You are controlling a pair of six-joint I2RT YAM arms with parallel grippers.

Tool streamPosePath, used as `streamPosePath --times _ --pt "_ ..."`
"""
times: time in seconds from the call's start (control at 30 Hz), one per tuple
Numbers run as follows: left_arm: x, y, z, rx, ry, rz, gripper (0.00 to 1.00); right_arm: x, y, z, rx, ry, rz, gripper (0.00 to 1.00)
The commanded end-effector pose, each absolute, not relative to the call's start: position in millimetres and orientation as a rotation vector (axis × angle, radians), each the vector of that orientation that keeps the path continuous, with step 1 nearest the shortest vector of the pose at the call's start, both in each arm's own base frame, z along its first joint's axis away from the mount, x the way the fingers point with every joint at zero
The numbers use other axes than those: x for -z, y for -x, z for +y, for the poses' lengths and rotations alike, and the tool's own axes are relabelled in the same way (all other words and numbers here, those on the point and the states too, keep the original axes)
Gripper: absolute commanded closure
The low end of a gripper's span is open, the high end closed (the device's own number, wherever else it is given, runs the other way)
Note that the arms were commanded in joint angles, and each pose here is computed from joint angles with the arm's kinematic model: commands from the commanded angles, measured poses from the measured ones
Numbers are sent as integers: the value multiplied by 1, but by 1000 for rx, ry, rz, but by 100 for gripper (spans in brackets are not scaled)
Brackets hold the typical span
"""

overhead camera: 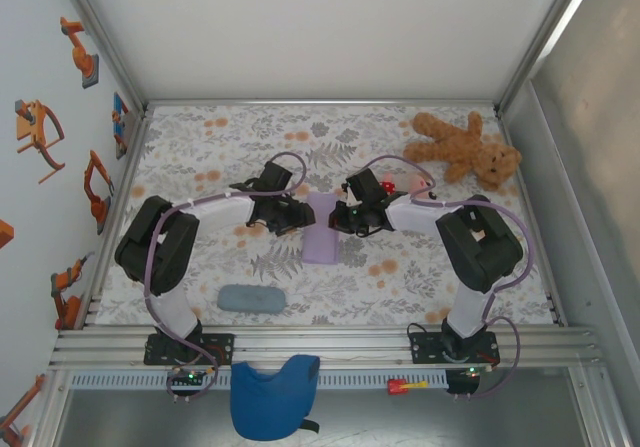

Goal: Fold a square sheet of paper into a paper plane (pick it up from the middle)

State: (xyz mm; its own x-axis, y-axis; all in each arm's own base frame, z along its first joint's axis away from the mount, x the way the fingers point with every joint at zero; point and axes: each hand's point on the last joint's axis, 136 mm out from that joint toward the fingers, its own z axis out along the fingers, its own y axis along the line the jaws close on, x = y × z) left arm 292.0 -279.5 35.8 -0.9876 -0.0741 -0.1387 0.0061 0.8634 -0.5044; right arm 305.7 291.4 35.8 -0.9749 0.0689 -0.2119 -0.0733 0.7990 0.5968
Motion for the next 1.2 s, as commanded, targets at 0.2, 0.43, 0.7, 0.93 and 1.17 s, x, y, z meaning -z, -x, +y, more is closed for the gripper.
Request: streamPosePath --times 0.2,0.43,0.7,0.93,1.17 --pt "-30 -286 -289 738 -16 2921 51 -38 -306 285 -898 4 2767 100" --pt "-19 -281 -290 695 -18 2962 59 -36 -307 285 -892 -4 2775 100" --pt "4 -276 -272 488 56 3031 64 -52 -313 266 -785 -83 2743 87" --pt "33 -263 -260 347 67 3104 68 -69 -313 241 -714 -131 2685 81" --pt "47 -262 -254 285 150 3122 71 -67 -310 233 -697 -117 2683 81"
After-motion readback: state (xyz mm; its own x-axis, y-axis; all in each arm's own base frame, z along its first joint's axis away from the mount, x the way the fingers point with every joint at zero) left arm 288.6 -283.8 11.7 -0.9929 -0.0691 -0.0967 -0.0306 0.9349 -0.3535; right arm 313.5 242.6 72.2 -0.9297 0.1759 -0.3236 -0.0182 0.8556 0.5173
